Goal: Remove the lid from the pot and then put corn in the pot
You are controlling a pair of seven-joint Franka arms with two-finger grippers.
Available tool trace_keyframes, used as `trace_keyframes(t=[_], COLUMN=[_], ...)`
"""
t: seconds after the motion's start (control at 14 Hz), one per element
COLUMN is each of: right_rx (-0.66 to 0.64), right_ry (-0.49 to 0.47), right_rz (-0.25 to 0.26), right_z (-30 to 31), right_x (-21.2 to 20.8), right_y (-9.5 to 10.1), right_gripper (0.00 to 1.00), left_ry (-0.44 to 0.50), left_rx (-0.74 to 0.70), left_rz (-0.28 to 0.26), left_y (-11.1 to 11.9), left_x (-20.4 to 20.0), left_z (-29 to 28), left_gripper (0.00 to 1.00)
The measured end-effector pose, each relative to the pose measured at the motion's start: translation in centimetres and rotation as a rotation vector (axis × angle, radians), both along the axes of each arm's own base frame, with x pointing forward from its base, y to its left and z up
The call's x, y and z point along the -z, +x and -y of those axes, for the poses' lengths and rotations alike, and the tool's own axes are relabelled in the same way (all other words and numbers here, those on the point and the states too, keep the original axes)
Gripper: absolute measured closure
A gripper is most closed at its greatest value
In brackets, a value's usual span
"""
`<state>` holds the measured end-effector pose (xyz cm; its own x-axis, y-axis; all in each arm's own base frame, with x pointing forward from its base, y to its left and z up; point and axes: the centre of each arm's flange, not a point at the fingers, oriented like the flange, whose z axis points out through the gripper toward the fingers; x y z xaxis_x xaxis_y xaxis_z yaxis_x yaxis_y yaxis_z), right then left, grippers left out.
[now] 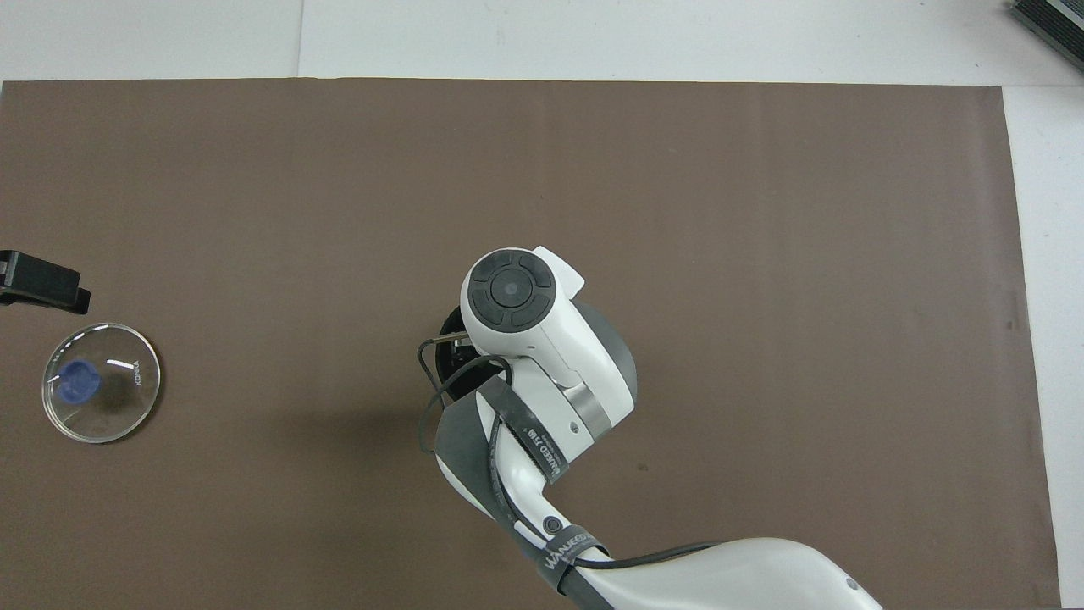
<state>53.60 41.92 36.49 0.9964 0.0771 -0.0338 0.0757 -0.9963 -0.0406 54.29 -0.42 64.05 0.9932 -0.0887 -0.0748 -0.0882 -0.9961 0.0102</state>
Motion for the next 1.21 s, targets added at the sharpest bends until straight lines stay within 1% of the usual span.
trace_keyframes(t=[0.07,0.14,0.29,0.43,0.64,0.79,0.93,1.07,1.21], right_rx=[0.012,0.033,0.084,0.088,0.110,0.138,0.158,0.181,0.185], right_ry=[0.006,0.017,0.034,0.038,0.032,0.031,0.034,0.032,0.028], right_rz=[0.014,0.032,0.059,0.070,0.063,0.065,0.084,0.093,0.085], right_z=[0.6,1.9,6.4,12.1,20.7,24.9,29.4,33.5,36.6], right_x=[-1.0,-2.5,-6.7,-10.8,-15.4,-17.4,-19.9,-22.6,-25.2], right_y=[0.5,1.3,3.3,4.9,5.9,6.1,5.9,4.9,3.4], right_gripper=[0.00,0.00,0.00,0.00,0.00,0.00,0.00,0.00,0.00], left_ry=[0.000,0.000,0.000,0.000,0.000,0.000,0.000,0.000,0.000], left_rx=[0.000,0.000,0.000,0.000,0.000,0.000,0.000,0.000,0.000], left_rz=[0.000,0.000,0.000,0.000,0.000,0.000,0.000,0.000,0.000], left_y=[0.0,0.0,0.0,0.0,0.0,0.0,0.0,0.0,0.0], left_x=[0.0,0.0,0.0,0.0,0.0,0.0,0.0,0.0,0.0], left_z=[0.0,0.0,0.0,0.0,0.0,0.0,0.0,0.0,0.0], left_gripper=[0.00,0.00,0.00,0.00,0.00,0.00,0.00,0.00,0.00])
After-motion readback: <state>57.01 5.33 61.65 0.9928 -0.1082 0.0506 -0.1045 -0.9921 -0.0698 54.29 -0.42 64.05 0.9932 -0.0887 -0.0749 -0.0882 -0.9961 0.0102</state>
